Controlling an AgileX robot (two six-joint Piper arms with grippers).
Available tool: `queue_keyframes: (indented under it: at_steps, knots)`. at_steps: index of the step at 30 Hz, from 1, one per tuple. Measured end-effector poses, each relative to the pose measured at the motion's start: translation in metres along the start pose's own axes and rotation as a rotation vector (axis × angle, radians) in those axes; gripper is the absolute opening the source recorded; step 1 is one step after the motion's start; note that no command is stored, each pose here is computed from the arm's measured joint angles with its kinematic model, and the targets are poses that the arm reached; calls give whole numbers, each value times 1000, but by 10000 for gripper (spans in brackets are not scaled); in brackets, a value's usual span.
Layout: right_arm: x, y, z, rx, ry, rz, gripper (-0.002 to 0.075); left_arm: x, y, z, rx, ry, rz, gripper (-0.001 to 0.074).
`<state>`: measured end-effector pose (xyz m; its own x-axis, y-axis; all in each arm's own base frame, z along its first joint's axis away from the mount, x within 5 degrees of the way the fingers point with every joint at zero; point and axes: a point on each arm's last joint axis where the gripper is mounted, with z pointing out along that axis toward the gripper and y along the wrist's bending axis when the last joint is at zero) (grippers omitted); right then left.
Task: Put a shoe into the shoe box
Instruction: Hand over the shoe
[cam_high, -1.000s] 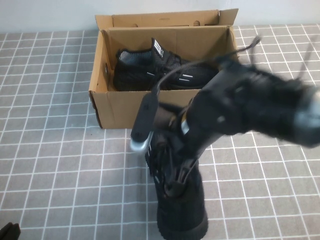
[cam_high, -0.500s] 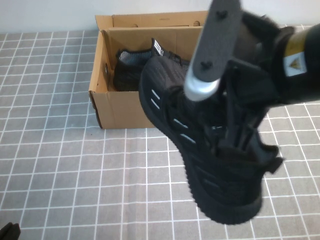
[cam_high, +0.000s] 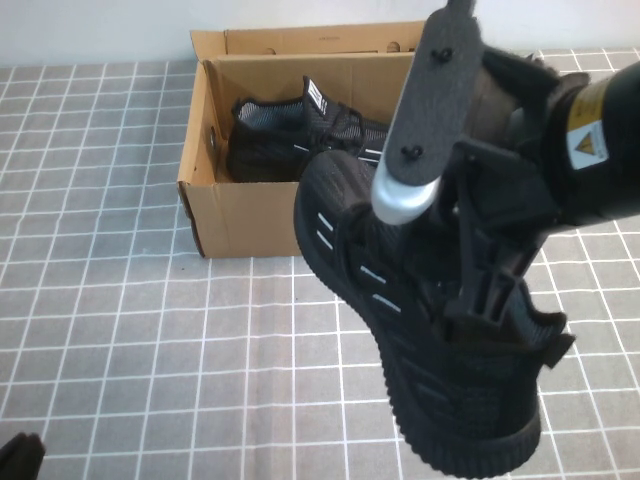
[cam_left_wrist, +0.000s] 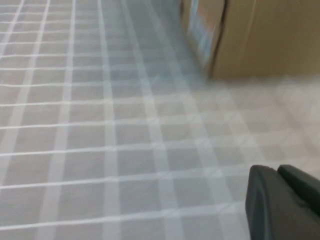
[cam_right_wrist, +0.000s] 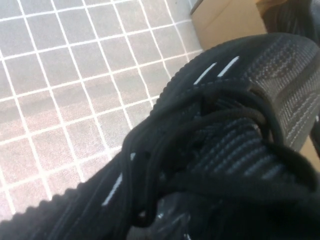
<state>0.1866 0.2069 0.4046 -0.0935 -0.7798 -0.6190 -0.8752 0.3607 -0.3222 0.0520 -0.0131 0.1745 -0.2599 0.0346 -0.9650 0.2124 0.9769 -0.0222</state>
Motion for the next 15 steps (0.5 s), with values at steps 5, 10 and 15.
queue_keyframes:
  at_steps: [5, 10, 15]
  knots:
    - [-1, 2, 9, -32, 12, 20, 1, -13, -5, -1, 84, -134, -405, -1]
    - [-2, 4, 14, -53, 15, 33, 1, -24, -1, -3, 84, -257, -544, -1]
    - [-2, 3, 16, -52, 13, 33, 1, -49, -9, -11, 142, -188, -520, -1]
